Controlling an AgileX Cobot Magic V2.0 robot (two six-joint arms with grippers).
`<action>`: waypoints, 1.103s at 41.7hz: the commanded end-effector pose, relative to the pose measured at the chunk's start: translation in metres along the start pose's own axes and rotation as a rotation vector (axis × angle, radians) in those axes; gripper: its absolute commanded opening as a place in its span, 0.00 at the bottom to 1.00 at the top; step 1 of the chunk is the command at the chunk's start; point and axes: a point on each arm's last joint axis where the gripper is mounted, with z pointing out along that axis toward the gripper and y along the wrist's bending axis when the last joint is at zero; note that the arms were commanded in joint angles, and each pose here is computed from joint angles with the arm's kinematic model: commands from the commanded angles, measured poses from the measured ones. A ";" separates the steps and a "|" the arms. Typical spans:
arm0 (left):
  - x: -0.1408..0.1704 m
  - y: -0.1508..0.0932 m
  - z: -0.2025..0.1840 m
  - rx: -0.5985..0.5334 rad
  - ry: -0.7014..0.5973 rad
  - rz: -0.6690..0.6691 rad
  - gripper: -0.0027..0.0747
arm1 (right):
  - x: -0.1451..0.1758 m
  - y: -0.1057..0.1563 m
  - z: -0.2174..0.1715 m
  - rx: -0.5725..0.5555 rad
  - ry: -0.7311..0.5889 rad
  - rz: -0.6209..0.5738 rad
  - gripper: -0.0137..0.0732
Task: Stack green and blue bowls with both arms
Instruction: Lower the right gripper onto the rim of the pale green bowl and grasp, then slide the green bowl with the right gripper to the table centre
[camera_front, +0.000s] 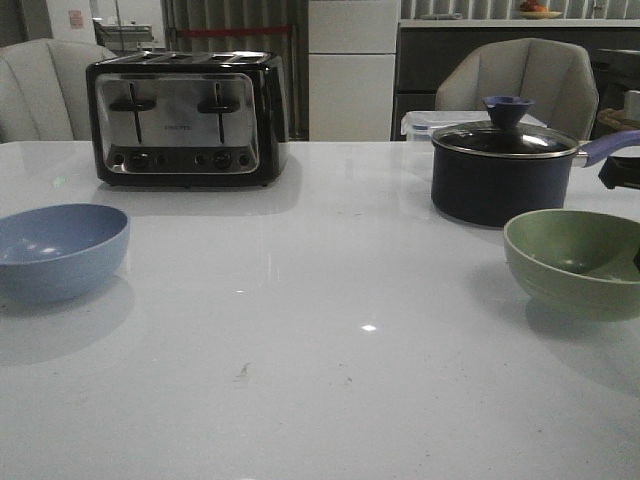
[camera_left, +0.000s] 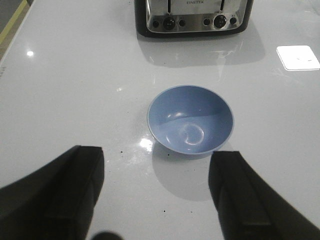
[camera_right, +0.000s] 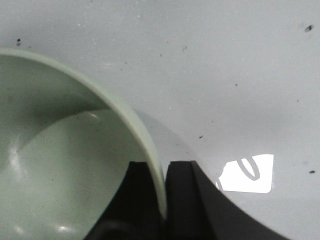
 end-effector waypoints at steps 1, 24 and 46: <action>-0.016 0.000 -0.005 0.001 -0.105 -0.014 0.69 | -0.013 0.015 -0.040 -0.022 -0.114 -0.062 0.28; -0.017 0.000 -0.005 0.001 -0.109 -0.014 0.69 | 0.006 0.196 -0.059 -0.231 -0.118 -0.558 0.28; -0.017 0.000 -0.005 0.001 -0.109 -0.014 0.69 | 0.024 0.224 0.007 -0.224 0.020 -0.616 0.37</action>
